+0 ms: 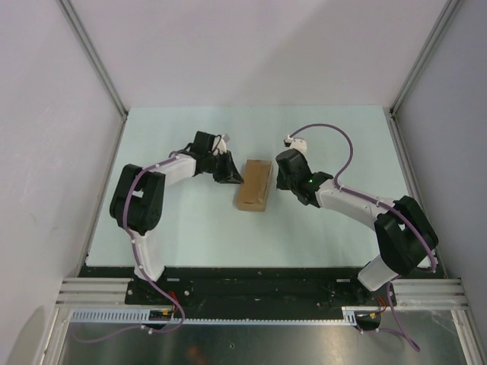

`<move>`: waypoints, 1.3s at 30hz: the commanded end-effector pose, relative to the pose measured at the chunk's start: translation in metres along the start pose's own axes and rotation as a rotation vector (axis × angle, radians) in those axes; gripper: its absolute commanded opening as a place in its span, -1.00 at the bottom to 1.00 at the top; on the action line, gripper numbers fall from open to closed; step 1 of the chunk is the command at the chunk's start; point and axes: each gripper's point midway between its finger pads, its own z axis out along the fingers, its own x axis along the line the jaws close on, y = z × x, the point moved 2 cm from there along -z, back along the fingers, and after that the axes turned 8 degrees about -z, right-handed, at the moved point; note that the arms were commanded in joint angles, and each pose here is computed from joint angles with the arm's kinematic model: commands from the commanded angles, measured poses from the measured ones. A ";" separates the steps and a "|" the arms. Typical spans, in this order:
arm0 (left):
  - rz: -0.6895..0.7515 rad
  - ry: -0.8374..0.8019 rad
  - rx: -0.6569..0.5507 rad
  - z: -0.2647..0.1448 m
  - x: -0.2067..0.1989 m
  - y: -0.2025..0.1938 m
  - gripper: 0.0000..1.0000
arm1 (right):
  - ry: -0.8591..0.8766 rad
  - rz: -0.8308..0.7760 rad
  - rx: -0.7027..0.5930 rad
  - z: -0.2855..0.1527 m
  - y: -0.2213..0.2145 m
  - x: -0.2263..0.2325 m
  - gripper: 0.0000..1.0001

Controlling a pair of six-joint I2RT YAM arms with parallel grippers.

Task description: Unpack the express box

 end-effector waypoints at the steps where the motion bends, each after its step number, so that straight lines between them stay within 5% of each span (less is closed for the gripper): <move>1: -0.094 0.141 -0.035 -0.010 0.055 -0.002 -0.66 | -0.006 0.024 -0.049 -0.009 0.011 0.000 -1.00; 12: -0.118 0.102 -0.019 -0.014 0.055 -0.001 -0.67 | 0.011 0.029 -0.064 -0.009 0.014 0.004 -1.00; 23: -0.092 0.113 -0.126 -0.055 0.047 0.021 -0.54 | 0.039 -0.021 -0.067 -0.015 0.011 0.016 -1.00; 32: -0.207 0.106 0.036 -0.042 0.053 -0.047 -0.57 | 0.091 0.000 -0.112 -0.033 0.023 0.031 -1.00; 39: -0.196 0.084 0.068 -0.030 0.037 -0.064 -0.57 | 0.083 0.029 -0.122 -0.074 0.031 0.024 -1.00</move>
